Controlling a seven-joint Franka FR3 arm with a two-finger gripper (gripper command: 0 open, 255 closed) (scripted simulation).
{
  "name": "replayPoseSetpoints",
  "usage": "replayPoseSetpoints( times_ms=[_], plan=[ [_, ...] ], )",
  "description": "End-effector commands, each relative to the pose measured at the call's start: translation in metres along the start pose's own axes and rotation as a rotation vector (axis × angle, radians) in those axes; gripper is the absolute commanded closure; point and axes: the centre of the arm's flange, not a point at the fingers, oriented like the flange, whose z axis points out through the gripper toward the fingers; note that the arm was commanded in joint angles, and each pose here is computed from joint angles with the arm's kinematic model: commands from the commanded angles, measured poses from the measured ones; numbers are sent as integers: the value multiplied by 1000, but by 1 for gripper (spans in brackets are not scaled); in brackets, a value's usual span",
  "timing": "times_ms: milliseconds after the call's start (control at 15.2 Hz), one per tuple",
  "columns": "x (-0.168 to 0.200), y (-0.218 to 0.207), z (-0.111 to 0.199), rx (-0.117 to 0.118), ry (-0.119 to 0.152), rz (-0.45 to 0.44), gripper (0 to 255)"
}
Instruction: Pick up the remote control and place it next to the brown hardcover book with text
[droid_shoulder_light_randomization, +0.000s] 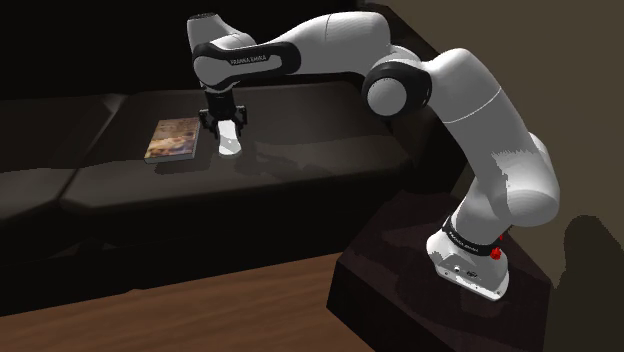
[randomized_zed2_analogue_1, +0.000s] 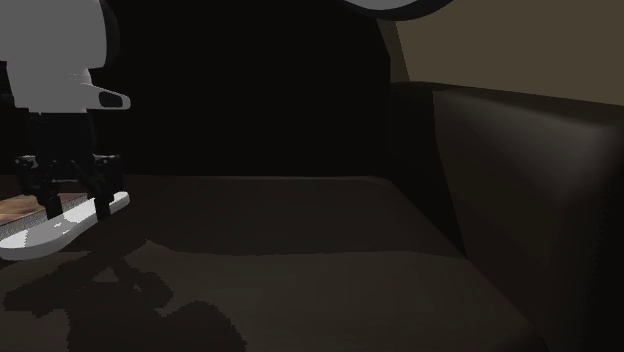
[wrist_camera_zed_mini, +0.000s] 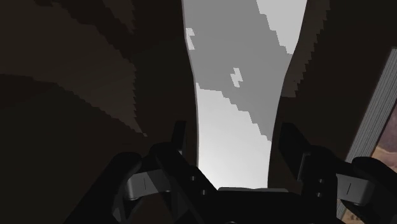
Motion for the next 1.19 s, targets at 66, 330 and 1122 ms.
replayPoseSetpoints(
  times_ms=[66, 330, 1122],
  plan=[
    [0, 0, 0, 0, 0, 0, 0],
    [0, 0, 0, 0, 0, 0, 0],
    [0, 0, -50, 0, 0, 0, 0]
  ],
)
